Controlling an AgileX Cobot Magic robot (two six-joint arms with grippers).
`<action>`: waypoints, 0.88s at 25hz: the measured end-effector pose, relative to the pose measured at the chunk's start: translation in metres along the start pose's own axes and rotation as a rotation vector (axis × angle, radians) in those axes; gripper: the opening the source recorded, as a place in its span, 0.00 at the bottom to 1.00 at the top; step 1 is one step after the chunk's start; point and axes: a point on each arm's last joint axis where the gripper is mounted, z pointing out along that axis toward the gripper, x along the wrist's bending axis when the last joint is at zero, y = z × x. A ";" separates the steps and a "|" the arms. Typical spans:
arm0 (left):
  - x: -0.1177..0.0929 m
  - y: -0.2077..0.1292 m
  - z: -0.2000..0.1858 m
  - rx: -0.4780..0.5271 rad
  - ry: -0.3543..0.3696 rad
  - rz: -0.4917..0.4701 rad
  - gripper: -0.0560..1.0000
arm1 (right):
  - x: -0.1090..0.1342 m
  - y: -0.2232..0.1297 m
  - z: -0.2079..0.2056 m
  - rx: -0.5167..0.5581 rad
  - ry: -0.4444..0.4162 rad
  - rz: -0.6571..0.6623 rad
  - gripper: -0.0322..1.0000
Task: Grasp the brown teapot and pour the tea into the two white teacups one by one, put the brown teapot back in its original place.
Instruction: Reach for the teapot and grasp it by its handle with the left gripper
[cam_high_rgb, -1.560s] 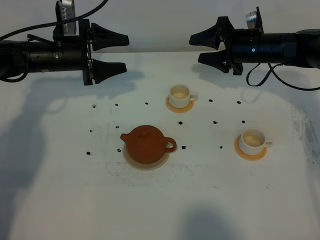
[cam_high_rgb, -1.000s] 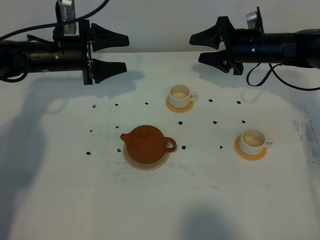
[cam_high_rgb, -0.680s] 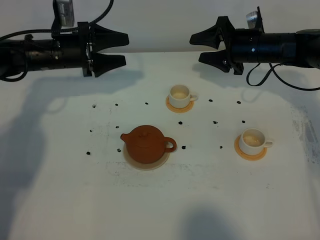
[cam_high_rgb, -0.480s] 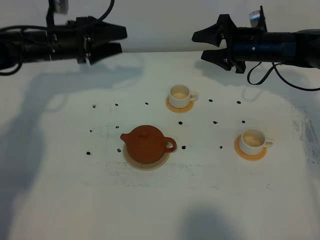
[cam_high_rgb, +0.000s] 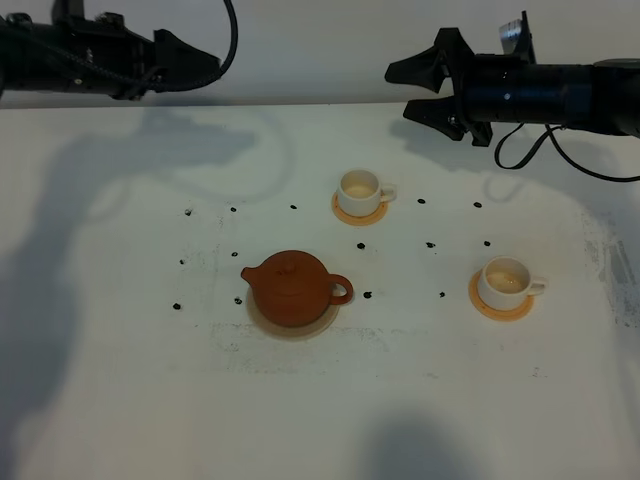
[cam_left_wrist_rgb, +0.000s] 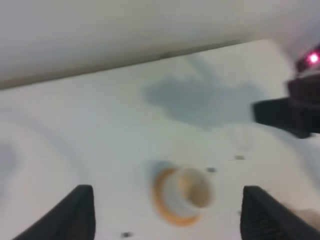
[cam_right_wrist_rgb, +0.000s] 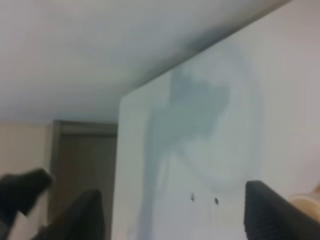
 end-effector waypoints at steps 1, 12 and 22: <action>0.000 0.002 -0.003 -0.003 0.027 0.011 0.62 | 0.000 -0.001 0.000 0.009 0.001 -0.004 0.60; 0.010 0.006 -0.029 0.109 0.313 0.115 0.62 | 0.017 0.002 -0.006 -0.019 0.067 -0.306 0.60; -0.001 0.005 -0.032 0.228 0.533 0.282 0.62 | 0.046 0.013 -0.041 -0.051 -0.310 -0.629 0.55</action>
